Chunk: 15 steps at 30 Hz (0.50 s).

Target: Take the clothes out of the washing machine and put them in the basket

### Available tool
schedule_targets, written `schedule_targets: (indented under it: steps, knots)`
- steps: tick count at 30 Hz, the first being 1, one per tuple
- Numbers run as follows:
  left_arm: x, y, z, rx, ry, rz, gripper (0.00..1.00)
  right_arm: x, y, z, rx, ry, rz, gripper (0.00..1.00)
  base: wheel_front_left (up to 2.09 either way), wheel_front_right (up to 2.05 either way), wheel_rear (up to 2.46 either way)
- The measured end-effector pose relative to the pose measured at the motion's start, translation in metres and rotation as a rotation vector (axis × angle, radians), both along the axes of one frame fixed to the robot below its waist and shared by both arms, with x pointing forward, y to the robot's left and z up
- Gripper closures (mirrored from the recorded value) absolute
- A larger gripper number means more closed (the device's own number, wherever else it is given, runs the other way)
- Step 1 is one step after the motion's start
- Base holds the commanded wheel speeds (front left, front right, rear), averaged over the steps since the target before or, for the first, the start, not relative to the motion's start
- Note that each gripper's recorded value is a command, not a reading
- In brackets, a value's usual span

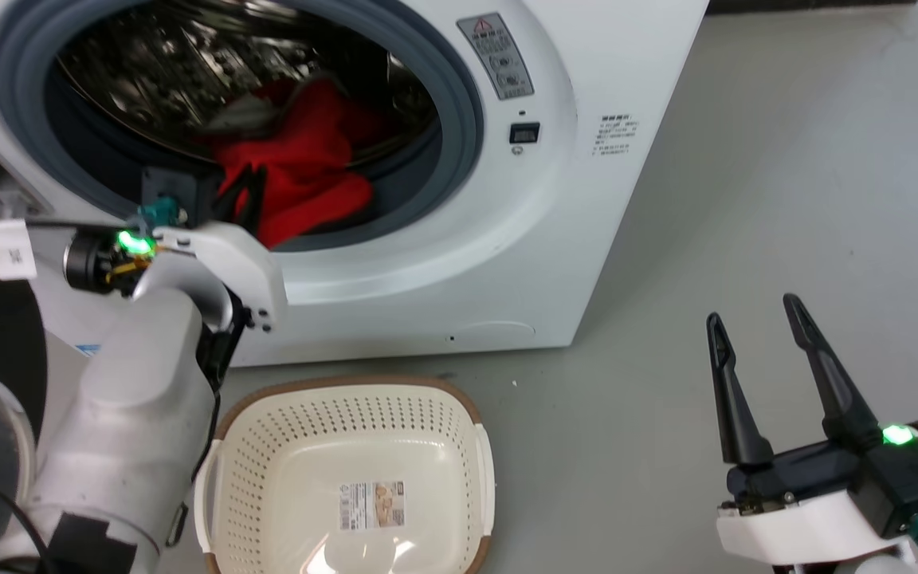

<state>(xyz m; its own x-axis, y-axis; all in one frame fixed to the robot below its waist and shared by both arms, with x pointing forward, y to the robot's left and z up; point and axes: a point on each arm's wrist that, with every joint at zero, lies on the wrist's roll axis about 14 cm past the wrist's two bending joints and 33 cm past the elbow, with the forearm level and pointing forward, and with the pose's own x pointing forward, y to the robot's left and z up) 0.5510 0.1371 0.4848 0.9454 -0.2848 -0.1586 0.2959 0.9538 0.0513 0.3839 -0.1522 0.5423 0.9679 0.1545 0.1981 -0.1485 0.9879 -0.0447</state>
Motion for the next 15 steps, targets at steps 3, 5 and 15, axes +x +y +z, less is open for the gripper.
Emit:
schedule_targets:
  steps: [3, 5, 15]
  knots:
    - [-0.011, 0.001, 0.003, -0.006, -0.009, -0.003, 1.00, -0.006, 0.002, 0.003, 0.003, -0.006, 0.007, 0.00, 0.00, 0.00, 0.00]
    - [-0.023, 0.000, 0.005, -0.010, -0.020, -0.008, 1.00, -0.011, 0.004, 0.006, 0.005, -0.013, 0.013, 0.00, 0.00, 0.00, 0.00]
    - [-0.087, -0.008, 0.007, -0.025, -0.070, -0.043, 1.00, -0.035, 0.013, 0.015, 0.009, -0.038, 0.039, 0.00, 0.00, 0.00, 0.00]
